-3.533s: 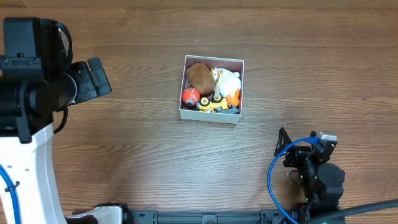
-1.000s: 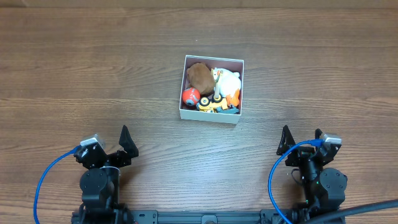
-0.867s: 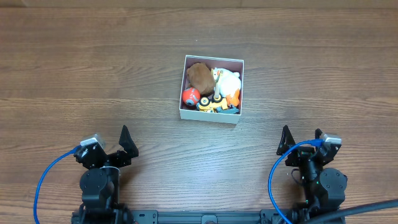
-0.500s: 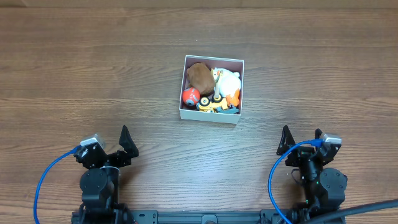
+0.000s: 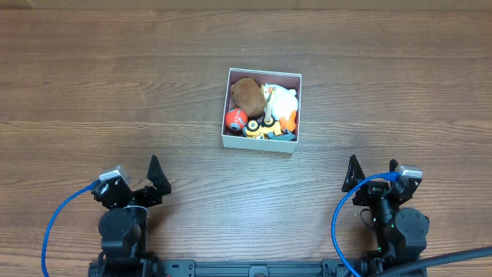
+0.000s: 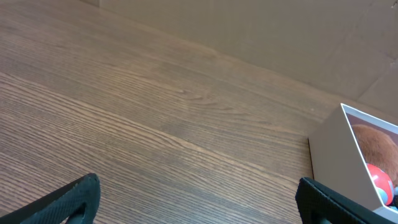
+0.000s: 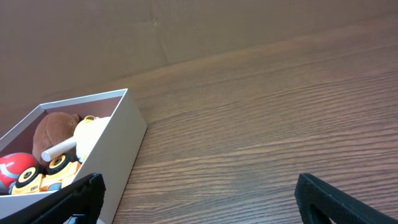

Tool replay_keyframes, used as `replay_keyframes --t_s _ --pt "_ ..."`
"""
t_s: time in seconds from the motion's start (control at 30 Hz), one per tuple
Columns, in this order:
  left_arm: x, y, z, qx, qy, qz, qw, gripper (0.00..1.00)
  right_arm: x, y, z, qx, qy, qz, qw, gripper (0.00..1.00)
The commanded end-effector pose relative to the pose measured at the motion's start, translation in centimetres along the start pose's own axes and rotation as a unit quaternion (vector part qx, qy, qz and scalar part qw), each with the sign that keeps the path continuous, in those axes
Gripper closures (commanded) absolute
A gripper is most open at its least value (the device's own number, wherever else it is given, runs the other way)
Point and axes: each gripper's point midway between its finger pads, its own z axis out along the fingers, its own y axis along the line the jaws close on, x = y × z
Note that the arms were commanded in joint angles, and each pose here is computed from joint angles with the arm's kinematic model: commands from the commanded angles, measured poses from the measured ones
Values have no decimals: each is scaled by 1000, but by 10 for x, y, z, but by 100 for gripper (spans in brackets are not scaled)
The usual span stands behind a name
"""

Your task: Pack container

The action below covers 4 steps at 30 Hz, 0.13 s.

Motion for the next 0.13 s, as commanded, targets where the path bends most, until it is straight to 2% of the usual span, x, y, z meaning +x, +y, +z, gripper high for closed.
replay_keyframes --t_s 0.0,0.1 --pt "0 1 1 2 -5 -3 1000 0 -1 -1 0 3 -5 -2 1000 0" --pt "0 1 1 2 -5 -3 1000 0 -1 -1 0 3 -5 -2 1000 0"
